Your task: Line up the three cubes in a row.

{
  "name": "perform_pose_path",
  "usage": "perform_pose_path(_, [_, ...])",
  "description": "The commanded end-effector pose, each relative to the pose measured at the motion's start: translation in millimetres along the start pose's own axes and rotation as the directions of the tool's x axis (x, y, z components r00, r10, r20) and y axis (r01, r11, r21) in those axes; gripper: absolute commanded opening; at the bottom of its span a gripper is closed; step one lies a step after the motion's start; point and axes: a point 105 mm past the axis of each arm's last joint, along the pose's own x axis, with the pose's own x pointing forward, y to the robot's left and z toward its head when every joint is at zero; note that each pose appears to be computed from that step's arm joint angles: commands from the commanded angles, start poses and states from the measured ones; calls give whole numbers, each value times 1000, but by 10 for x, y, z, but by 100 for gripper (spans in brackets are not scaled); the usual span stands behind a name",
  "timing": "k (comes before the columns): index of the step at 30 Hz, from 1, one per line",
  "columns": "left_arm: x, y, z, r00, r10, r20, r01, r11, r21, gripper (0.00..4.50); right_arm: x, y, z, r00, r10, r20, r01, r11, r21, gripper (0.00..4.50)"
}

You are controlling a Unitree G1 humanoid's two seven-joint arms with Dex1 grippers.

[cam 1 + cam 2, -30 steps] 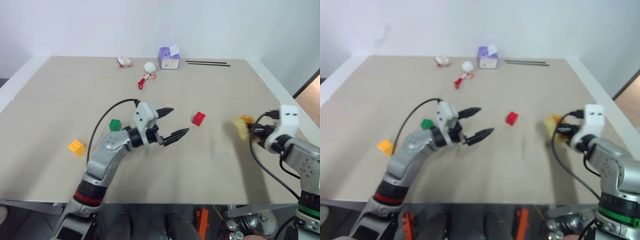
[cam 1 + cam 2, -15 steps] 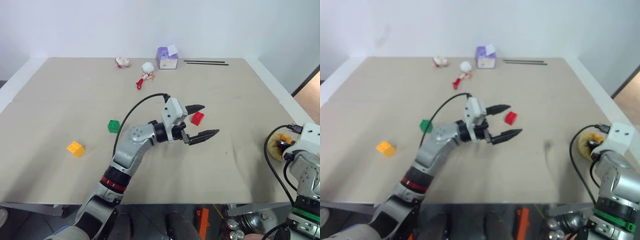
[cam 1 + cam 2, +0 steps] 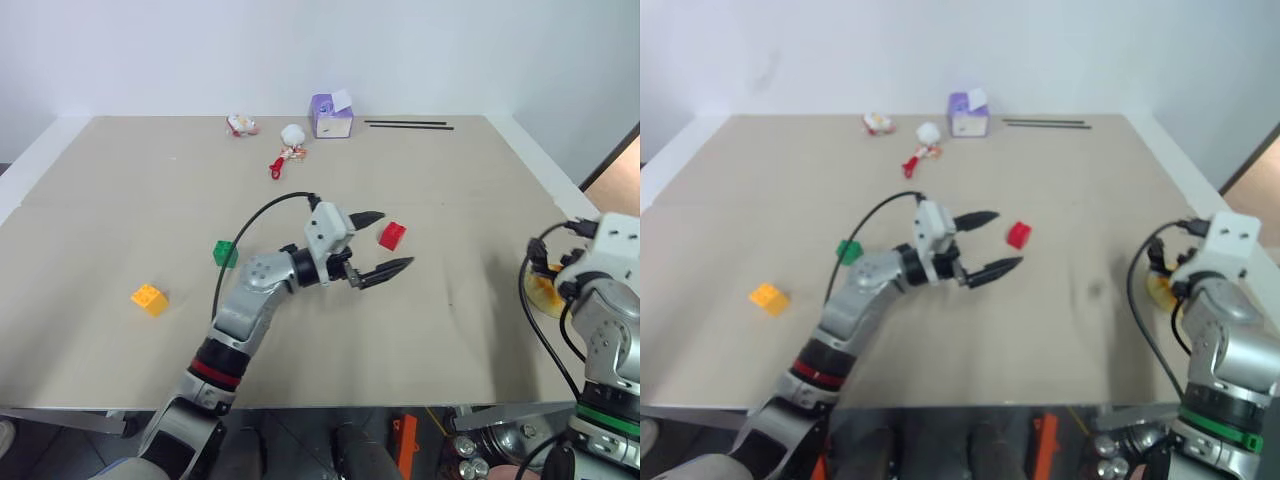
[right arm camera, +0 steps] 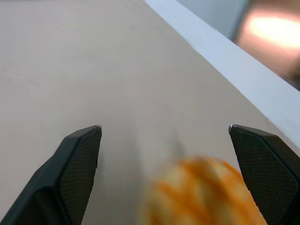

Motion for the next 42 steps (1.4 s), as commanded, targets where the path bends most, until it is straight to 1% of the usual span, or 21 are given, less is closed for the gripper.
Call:
perform_pose_path(1, [-155, 144, 104, 997, 75, 23, -76, 996, 41, 450, -42, 548, 244, 968, 219, 123, -218, 976, -23, 449])
perform_pose_path(3, [-279, 252, 81, 992, 124, 2, -124, 991, 52, 450, -112, 1029, 221, 885, 442, 144, -440, 897, -46, 449])
perform_pose_path(4, [-323, 293, 75, 990, 141, -6, -141, 988, 57, 450, -145, 1198, 188, 837, 528, 140, -525, 849, -64, 449])
perform_pose_path(6, [-355, 331, 69, 988, 156, -12, -155, 986, 61, 450, -174, 1349, 149, 776, 616, 134, -609, 787, -96, 449])
perform_pose_path(7, [-370, 351, 68, 986, 164, -15, -163, 985, 63, 450, -173, 1424, 123, 729, 673, 123, -660, 740, -131, 449])
perform_pose_path(11, [-396, 387, 72, 984, 178, -17, -176, 982, 67, 450, -102, 1564, 56, 572, 818, 60, -793, 570, -216, 449])
perform_pose_path(14, [-411, 380, 69, 984, 179, -18, -178, 982, 65, 450, 12, 1559, 10, 509, 861, 1, -829, 490, -271, 449])
perform_pose_path(17, [-443, 344, 58, 985, 170, -25, -169, 984, 51, 450, 102, 1561, -25, 448, 892, -67, -865, 413, -284, 449])
perform_pose_path(21, [-470, 333, 61, 984, 174, -28, -172, 983, 57, 450, 207, 1571, -51, 405, 905, -129, -891, 359, -279, 449])
perform_pose_path(24, [-481, 340, 63, 983, 182, -31, -180, 982, 58, 450, 257, 1592, -76, 384, 909, -163, -905, 335, -261, 449])
perform_pose_path(28, [-476, 345, 79, 981, 190, -28, -188, 980, 62, 450, 302, 1628, -111, 374, 909, -187, -915, 328, -236, 449])
perform_pose_path(33, [-470, 349, 98, 979, 202, -23, -200, 978, 65, 450, 351, 1638, -229, 390, 891, -232, -916, 352, -191, 449])
perform_pose_path(34, [-469, 350, 101, 979, 204, -22, -202, 977, 65, 450, 359, 1639, -241, 395, 888, -234, -915, 357, -190, 409])
perform_pose_path(35, [-466, 350, 104, 979, 205, -21, -203, 977, 65, 450, 371, 1640, -242, 405, 885, -231, -911, 369, -185, 392])
perform_pose_path(37, [-461, 349, 109, 978, 207, -19, -206, 976, 65, 450, 391, 1634, -236, 420, 879, -224, -905, 385, -182, 338])
perform_pose_path(39, [-456, 348, 109, 978, 208, -18, -206, 976, 65, 450, 409, 1628, -217, 435, 875, -213, -897, 401, -185, 257])
perform_pose_path(42, [-453, 338, 99, 979, 202, -19, -201, 978, 61, 450, 421, 1639, -141, 442, 880, -175, -893, 414, -176, 162])
